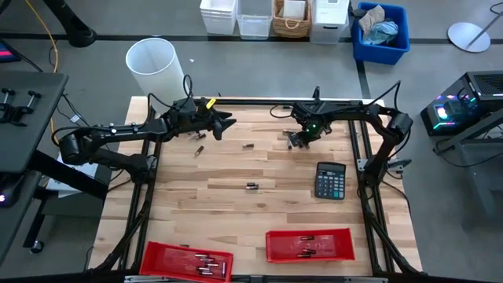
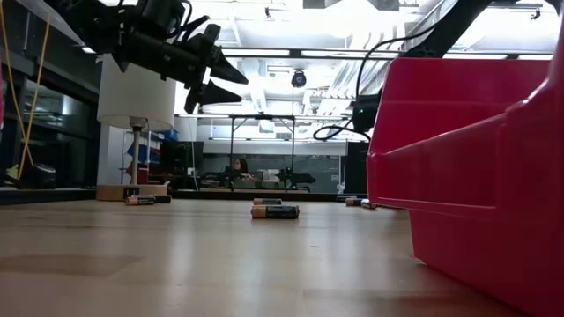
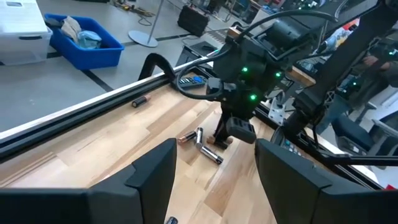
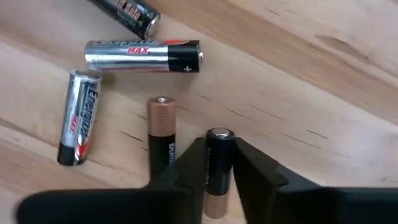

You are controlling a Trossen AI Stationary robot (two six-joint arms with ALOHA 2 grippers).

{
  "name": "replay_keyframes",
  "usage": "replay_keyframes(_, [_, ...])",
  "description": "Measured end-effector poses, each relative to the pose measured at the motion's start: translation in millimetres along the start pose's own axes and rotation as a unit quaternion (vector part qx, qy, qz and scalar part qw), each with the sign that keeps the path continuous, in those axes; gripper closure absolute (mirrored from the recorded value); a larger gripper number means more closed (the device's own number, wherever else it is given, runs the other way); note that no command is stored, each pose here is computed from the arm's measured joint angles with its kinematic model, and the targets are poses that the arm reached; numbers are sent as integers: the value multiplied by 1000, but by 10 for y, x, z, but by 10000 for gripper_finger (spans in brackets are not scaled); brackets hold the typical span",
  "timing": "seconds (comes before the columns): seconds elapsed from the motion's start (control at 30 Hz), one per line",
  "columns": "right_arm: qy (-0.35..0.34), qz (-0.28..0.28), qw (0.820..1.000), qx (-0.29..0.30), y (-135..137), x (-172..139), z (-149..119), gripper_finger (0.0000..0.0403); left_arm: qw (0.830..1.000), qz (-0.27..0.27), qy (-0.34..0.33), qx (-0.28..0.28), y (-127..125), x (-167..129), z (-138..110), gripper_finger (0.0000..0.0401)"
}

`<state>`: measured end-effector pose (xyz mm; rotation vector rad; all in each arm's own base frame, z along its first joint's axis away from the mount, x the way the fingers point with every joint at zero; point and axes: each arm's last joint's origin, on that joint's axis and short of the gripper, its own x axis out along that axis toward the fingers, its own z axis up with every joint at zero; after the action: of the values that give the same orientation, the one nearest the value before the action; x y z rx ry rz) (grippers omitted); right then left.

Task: Sort batteries
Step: Put the black-brown battery into the right red bin

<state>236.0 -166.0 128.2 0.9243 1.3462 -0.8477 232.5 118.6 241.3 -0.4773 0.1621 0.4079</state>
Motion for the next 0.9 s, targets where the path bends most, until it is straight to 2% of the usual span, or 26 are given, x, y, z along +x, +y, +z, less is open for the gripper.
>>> replay_keyframes(0.07, [0,-2,1000,-15,-1,-7,-14,366,1000,1,-1,0,1,0,1,190])
replay_keyframes(0.2, [-9,4,999,-51,10,-136,-65,370,1000,2,-1,10,1,0,2,190])
replay_keyframes(0.27, [5,-3,998,-66,-5,-286,-185,370,1000,5,-3,11,2,0,4,190])
replay_keyframes(0.37, [-47,36,992,-108,81,-660,-310,370,1000,24,-10,5,13,0,8,190])
replay_keyframes(0.43, [-36,82,986,-140,132,-847,-525,370,999,34,-15,3,25,-1,13,190])
replay_keyframes(0.5, [-42,167,972,-162,276,-1041,-726,370,999,40,-17,8,36,-3,18,190])
replay_keyframes(0.57, [-33,245,950,-191,436,-1236,-999,370,999,43,-18,10,45,-4,22,190])
replay_keyframes(0.67, [-14,332,906,-261,734,-1415,-1471,370,999,47,-20,8,55,-5,26,190])
replay_keyframes(0.8, [39,386,872,-297,1070,-1463,-2060,370,998,54,-23,7,58,-6,28,190])
replay_keyframes(0.9, [85,394,865,-300,1296,-1356,-2403,370,998,54,-23,8,58,-6,28,190])
